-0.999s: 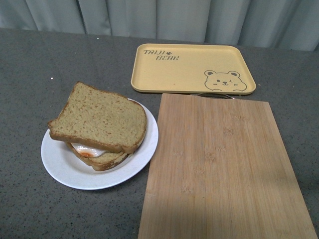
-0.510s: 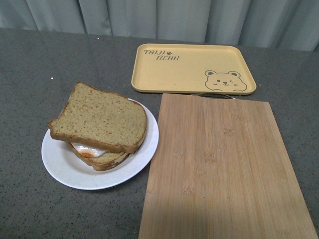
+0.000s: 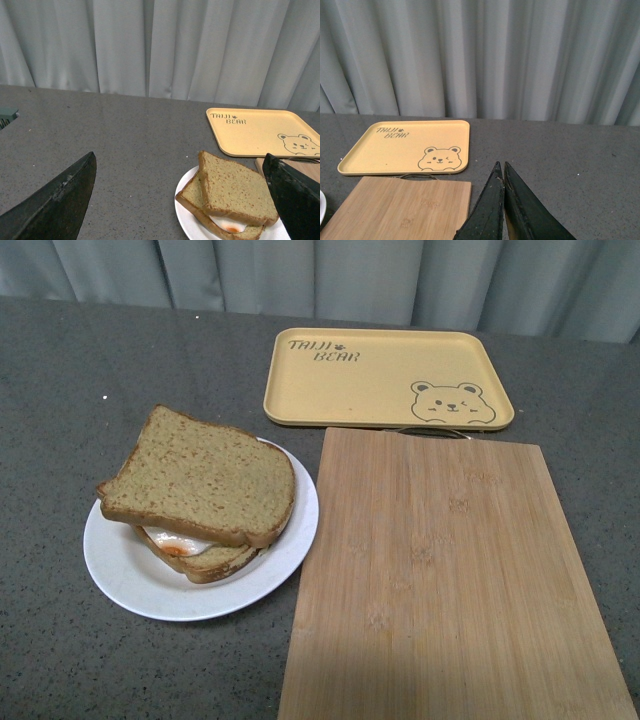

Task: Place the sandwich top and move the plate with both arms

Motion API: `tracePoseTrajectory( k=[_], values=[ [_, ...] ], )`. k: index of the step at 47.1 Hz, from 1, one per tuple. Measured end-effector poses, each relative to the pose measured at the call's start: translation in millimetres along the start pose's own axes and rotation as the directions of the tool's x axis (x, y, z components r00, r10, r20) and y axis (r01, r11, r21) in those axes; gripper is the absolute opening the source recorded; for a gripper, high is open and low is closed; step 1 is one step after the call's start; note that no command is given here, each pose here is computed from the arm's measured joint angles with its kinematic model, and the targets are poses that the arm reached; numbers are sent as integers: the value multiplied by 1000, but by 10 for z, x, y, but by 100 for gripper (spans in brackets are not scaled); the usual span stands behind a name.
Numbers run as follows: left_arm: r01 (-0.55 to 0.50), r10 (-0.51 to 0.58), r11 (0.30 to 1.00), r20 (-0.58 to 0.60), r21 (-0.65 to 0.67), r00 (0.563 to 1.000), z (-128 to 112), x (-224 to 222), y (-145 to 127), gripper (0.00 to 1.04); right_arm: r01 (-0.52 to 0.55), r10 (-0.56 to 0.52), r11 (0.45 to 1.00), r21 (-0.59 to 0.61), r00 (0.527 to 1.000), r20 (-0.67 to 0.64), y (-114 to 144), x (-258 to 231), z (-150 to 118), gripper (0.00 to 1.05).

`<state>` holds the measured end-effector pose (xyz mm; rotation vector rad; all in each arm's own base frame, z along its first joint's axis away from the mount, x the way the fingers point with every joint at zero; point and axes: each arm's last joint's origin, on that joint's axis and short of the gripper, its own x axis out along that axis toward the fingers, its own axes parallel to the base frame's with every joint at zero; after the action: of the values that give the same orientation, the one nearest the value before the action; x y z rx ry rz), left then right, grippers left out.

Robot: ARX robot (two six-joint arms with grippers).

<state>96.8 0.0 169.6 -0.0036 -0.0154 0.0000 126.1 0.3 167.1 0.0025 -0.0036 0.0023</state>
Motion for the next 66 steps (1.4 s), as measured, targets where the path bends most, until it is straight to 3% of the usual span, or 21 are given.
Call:
tracePoseTrajectory(
  k=[48,51,64,66],
  values=[
    [0,0,1000,0,0,1000,0,0,0,98,-2,2,1000,-2,1000,-3,0,-284,-22,2],
    [0,0,1000,0,0,1000,0,0,0,98,-2,2,1000,-2,1000,-2,1,-284,-21,11],
    [0,0,1000,0,0,1000,0,0,0,98,-2,2,1000,-2,1000,-2,1,-284,-22,69],
    [-20,17,999,-79,-29,997,-13,2,4,98,-2,2,1000,-2,1000,-2,1,-284,-22,79]
  ],
)
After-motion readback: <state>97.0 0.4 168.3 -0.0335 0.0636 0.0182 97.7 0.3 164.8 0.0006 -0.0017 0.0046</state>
